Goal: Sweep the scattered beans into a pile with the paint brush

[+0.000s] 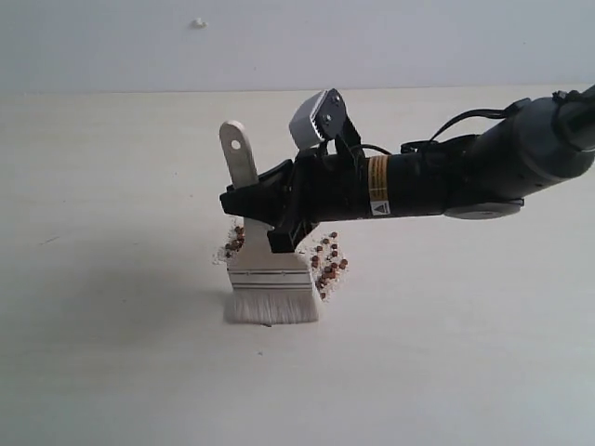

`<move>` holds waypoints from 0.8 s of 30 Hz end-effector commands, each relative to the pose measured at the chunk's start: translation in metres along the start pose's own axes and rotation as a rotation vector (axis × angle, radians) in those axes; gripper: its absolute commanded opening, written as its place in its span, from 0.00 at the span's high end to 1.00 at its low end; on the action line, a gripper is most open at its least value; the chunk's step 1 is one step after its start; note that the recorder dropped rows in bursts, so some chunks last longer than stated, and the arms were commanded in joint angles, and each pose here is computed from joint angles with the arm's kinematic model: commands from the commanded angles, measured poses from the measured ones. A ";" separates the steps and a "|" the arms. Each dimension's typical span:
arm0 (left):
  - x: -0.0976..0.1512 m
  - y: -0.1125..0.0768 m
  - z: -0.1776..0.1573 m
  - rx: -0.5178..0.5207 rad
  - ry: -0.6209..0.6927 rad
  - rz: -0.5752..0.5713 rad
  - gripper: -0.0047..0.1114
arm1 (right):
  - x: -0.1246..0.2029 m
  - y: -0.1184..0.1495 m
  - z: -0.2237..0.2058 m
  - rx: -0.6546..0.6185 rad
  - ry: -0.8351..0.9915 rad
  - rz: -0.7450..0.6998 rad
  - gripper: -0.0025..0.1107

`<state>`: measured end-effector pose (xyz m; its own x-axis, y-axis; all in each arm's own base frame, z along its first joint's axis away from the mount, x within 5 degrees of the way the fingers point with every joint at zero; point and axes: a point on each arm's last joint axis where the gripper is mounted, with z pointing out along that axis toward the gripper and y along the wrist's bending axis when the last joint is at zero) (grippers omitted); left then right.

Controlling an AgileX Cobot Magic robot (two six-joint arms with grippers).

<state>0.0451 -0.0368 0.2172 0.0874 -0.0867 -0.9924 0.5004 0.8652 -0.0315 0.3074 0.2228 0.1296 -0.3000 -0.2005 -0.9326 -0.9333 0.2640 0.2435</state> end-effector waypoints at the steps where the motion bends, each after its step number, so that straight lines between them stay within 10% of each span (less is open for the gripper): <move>1: 0.001 0.000 0.000 0.000 -0.004 -0.008 0.96 | -0.012 -0.010 0.001 0.031 -0.013 -0.032 0.98; 12: 0.001 0.000 0.000 0.000 -0.004 -0.008 0.96 | -0.061 0.010 -0.015 -0.010 -0.066 0.030 0.98; 24: 0.001 0.000 0.000 0.000 -0.004 -0.008 0.96 | -0.100 0.069 -0.077 1.113 0.229 0.058 0.98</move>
<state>0.0451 -0.0368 0.2172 0.0874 -0.0867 -0.9924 0.5004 0.8652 -0.0315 0.2622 0.1919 0.2579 -0.4672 -0.3326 -0.8192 -0.4026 0.9049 -0.1377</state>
